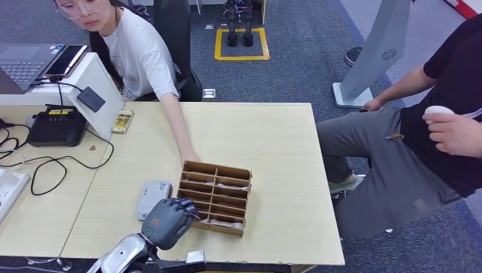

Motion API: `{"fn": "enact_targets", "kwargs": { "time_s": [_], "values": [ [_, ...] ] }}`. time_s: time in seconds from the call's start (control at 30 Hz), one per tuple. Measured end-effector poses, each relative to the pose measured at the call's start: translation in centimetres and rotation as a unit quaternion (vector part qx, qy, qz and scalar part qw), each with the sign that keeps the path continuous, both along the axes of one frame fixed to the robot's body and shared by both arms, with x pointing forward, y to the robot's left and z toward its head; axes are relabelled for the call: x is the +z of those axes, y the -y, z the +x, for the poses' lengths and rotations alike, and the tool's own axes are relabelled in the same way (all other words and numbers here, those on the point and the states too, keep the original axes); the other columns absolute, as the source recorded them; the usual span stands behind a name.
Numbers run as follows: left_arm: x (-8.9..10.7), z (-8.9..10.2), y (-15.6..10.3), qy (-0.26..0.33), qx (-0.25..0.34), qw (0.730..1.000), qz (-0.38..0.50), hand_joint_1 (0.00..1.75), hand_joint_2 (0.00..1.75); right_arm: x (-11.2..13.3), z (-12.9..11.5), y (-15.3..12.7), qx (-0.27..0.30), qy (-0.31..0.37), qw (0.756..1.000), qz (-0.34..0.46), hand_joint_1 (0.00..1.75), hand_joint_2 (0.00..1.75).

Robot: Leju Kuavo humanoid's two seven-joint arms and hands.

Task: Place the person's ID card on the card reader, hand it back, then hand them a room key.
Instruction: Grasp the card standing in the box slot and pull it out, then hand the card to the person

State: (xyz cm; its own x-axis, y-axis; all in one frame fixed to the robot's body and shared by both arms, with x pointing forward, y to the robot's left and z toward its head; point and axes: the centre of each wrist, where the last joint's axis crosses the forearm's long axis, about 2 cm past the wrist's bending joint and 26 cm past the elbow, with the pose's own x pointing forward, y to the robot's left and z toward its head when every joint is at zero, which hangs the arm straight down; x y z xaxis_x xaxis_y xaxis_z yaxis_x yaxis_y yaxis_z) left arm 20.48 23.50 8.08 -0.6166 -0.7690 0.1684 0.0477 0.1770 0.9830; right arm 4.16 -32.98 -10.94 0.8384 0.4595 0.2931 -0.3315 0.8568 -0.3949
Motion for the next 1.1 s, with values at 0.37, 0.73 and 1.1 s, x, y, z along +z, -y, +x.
{"fn": "enact_targets", "kwargs": {
  "time_s": [0.37,0.73,1.1],
  "values": [
    [3.5,2.3,-1.6,-0.009,-0.007,0.993,-0.118,1.75,1.75,0.0,0.0,0.1,0.005,0.001,1.0,0.0,0.0,0.0],
    [18.7,8.8,-8.2,0.176,-0.005,0.971,-0.161,1.75,1.75,0.0,0.0,0.1,0.012,0.007,1.0,0.001,0.0,0.0],
    [22.3,11.3,-10.3,0.213,0.1,0.962,-0.138,1.75,1.75,0.0,0.3,-0.2,0.026,0.001,1.0,0.0,0.0,0.0]
  ]
}}
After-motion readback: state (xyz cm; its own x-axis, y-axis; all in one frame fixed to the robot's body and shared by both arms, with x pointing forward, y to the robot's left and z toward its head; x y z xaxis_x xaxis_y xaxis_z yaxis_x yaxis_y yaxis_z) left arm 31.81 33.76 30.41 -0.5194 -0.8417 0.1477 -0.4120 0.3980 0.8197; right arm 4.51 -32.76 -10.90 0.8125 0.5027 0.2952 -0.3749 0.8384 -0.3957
